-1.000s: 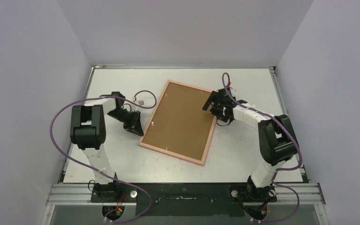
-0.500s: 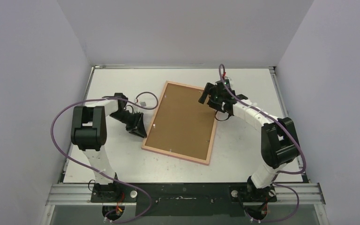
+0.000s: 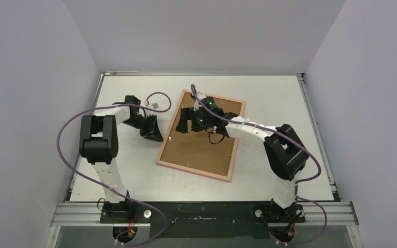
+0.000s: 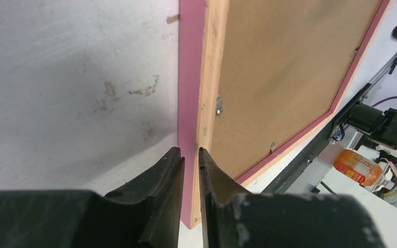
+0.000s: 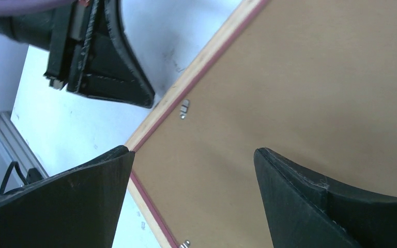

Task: Put the photo into the frame
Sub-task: Adjust the photo frame at the center of the board.

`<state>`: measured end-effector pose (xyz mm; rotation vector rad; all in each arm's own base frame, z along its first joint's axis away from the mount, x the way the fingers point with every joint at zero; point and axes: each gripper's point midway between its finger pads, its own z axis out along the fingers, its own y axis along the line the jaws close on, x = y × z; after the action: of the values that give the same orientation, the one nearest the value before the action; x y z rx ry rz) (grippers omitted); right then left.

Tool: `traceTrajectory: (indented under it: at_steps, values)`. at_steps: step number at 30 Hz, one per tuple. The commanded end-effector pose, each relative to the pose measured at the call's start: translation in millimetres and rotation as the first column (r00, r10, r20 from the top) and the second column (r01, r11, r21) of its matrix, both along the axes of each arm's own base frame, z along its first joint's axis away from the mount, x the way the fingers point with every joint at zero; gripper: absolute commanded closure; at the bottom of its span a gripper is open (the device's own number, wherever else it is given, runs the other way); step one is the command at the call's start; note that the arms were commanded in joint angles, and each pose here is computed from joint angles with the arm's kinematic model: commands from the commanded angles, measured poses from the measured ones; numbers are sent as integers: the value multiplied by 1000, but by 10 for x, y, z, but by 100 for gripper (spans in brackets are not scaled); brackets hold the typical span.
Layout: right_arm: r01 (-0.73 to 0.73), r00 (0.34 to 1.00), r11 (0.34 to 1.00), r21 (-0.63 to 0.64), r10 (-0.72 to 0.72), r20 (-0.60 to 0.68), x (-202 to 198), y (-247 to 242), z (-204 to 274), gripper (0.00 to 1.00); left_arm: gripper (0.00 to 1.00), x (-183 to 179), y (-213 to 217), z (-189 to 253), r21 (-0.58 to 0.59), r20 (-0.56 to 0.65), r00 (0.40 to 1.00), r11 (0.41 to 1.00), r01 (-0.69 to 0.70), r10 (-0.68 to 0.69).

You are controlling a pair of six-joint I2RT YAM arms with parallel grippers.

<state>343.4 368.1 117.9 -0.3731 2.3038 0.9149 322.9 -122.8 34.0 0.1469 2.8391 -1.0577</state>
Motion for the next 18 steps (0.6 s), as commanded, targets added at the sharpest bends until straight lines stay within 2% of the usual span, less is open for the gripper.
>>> traceTrajectory:
  at_steps: [1,11,18]
  values:
    - [-88,990,994,59,81,115,56,365,214,10,85,162,1,-29,-13,14,1000,1000,-25,26]
    - [-189,979,979,69,183,92,-166,804,-47,10,88,99,-42,-44,-48,-13,1000,999,-16,15]
    - [-211,974,974,78,204,95,-244,996,-170,10,89,71,-57,83,-90,-5,1000,996,-13,12]
